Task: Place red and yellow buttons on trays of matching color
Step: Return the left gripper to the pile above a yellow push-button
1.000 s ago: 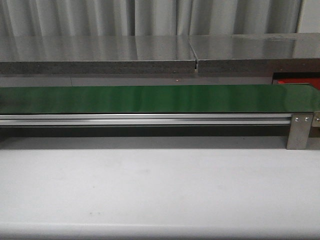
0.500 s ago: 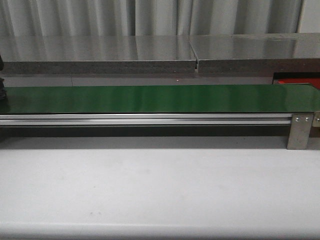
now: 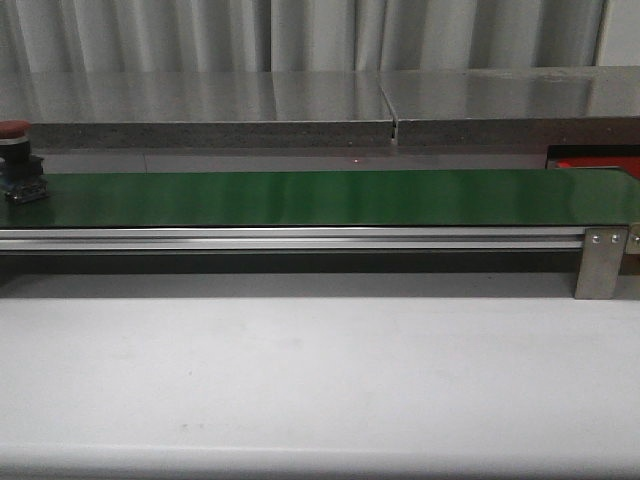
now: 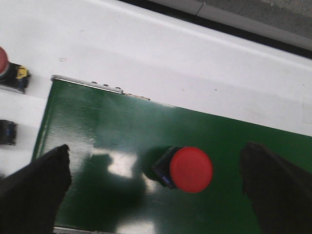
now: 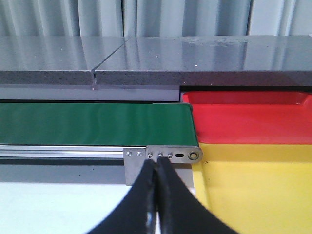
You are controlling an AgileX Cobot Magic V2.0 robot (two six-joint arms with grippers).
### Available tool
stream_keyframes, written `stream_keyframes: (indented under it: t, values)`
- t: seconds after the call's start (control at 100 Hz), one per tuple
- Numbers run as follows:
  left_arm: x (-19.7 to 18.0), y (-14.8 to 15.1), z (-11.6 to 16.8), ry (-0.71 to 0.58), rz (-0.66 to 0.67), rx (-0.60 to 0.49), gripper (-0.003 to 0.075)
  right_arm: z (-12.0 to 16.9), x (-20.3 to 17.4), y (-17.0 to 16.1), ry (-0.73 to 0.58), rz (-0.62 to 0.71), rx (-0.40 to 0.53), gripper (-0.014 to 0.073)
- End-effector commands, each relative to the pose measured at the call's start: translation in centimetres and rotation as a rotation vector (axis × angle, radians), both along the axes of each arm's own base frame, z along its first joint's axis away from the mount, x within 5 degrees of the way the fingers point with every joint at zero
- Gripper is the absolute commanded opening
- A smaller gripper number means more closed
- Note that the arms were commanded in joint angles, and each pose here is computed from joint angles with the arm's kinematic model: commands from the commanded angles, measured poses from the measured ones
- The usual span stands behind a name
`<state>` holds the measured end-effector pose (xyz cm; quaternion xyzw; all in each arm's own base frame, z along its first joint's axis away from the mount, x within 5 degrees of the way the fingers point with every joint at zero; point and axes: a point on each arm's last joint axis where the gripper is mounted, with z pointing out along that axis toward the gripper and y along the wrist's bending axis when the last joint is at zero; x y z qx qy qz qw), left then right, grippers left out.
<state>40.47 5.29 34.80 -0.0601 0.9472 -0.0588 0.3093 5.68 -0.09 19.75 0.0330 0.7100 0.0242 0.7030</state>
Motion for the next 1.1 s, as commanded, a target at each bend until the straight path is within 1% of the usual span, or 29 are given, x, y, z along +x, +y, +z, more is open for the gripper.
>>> stream_keyframes:
  t: [0.0, 0.08, 0.17, 0.32, 0.41, 0.54, 0.79, 1.09]
  values:
    - [-2.3, 0.7, 4.2, -0.122, 0.03, 0.037, 0.0652, 1.3, -0.1, 0.1, -0.093, 0.006, -0.017, -0.0116]
    - [-3.6, 1.8, 4.9, -0.134, 0.064, 0.044, 0.0652, 1.3, -0.1, 0.1, -0.093, 0.006, -0.017, -0.0116]
    - [-5.0, 3.4, 5.0, -0.128, 0.113, 0.05, 0.0652, 1.3, -0.1, 0.1, -0.093, 0.006, -0.017, -0.0116]
    - [-7.6, 6.7, 3.9, -0.074, 0.208, 0.088, 0.0652, 1.3, -0.1, 0.1, -0.093, 0.006, -0.017, -0.0116]
    - [-9.1, 8.2, 2.5, -0.022, 0.257, 0.084, 0.0652, 1.3, -0.1, 0.1, -0.093, 0.006, -0.017, -0.0116]
    - [-10.6, 10.2, -0.4, 0.066, 0.314, 0.065, 0.0652, 1.3, -0.1, 0.1, -0.093, 0.006, -0.017, -0.0116]
    - [-12.2, 12.4, -5.8, 0.118, 0.41, 0.043, 0.0652, 1.3, -0.1, 0.1, -0.093, 0.006, -0.017, -0.0116]
    - [-12.0, 14.5, -8.3, 0.121, 0.471, 0.042, 0.0652, 1.3, -0.1, 0.1, -0.093, 0.006, -0.017, -0.0116]
